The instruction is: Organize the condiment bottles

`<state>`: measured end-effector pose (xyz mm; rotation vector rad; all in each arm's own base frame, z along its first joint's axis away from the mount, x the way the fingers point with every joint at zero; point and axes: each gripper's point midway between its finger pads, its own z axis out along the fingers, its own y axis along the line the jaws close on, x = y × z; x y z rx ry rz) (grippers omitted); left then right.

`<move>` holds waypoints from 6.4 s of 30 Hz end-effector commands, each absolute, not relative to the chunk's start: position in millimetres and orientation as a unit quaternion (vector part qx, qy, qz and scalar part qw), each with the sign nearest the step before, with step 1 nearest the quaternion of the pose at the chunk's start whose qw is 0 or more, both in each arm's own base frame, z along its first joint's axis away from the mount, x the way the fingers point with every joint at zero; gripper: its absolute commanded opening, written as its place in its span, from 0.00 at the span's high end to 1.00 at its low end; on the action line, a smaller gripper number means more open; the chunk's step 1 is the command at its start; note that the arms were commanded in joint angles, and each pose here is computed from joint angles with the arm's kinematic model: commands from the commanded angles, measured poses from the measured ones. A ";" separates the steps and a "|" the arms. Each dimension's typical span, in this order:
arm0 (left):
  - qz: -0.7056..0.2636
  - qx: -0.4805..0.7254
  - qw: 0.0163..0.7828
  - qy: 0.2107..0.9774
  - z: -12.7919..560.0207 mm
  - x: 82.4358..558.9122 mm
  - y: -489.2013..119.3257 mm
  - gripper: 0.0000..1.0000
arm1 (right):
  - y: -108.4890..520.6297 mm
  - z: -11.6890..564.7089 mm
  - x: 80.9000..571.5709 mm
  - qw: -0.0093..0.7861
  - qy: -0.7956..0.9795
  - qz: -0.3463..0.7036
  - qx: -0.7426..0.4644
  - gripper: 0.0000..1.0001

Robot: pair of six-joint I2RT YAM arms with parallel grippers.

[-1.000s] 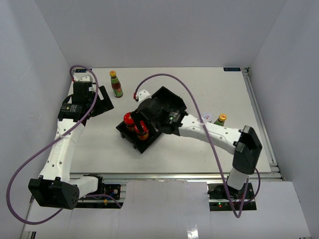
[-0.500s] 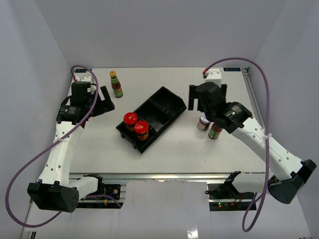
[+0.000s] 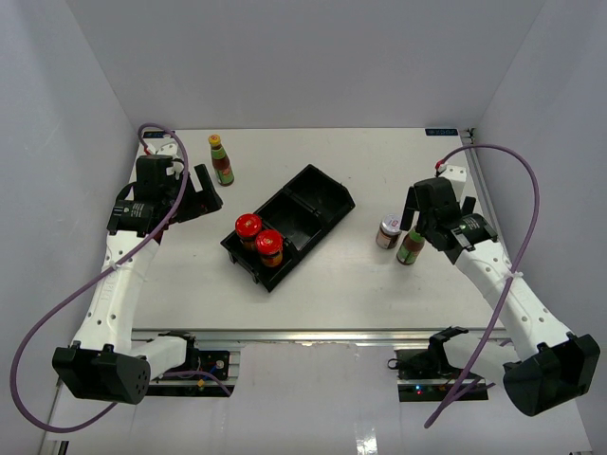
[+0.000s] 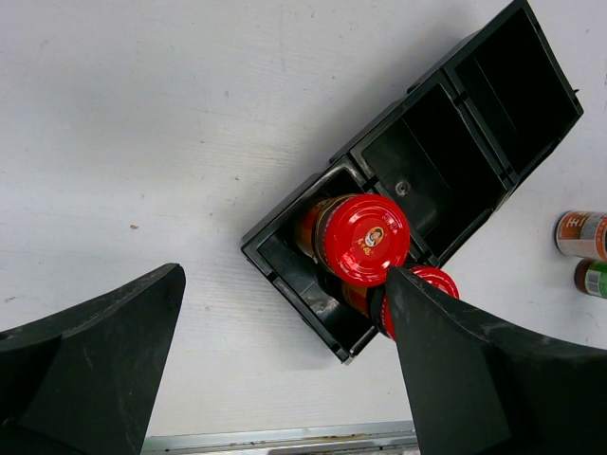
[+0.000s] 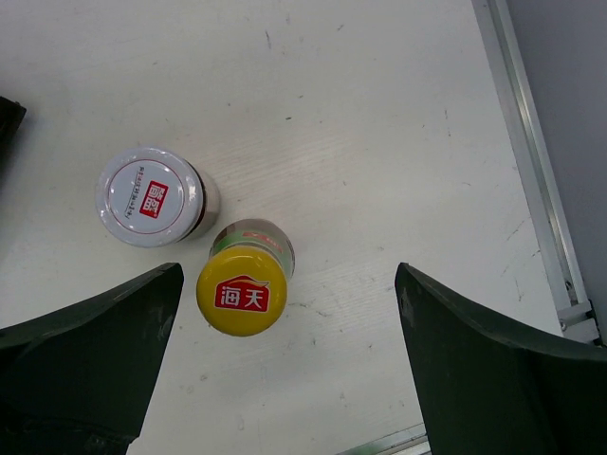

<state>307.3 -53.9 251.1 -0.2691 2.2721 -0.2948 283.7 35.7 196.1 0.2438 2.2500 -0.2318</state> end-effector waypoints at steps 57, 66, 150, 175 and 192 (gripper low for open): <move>-0.128 -0.125 0.439 0.880 276.8 373.8 -57.9 0.02 | 139.3 394.1 361.7 0.576 0.809 0.090 -0.073 0.92; -0.075 -0.145 0.447 0.879 278.8 411.2 -34.0 0.02 | 213.7 373.2 407.9 0.581 0.793 0.131 -0.130 0.92; -0.083 -0.076 0.506 0.855 229.5 555.4 -26.2 0.14 | 264.6 266.3 459.2 0.564 0.785 0.127 -0.223 0.15; -0.048 -0.030 0.509 0.859 186.3 578.9 -45.7 0.63 | 225.5 314.6 435.4 0.627 0.750 0.090 -0.188 0.14; -0.010 -0.018 0.519 0.855 222.3 572.4 -79.1 1.00 | 215.0 329.8 425.8 0.635 0.751 0.098 -0.152 0.14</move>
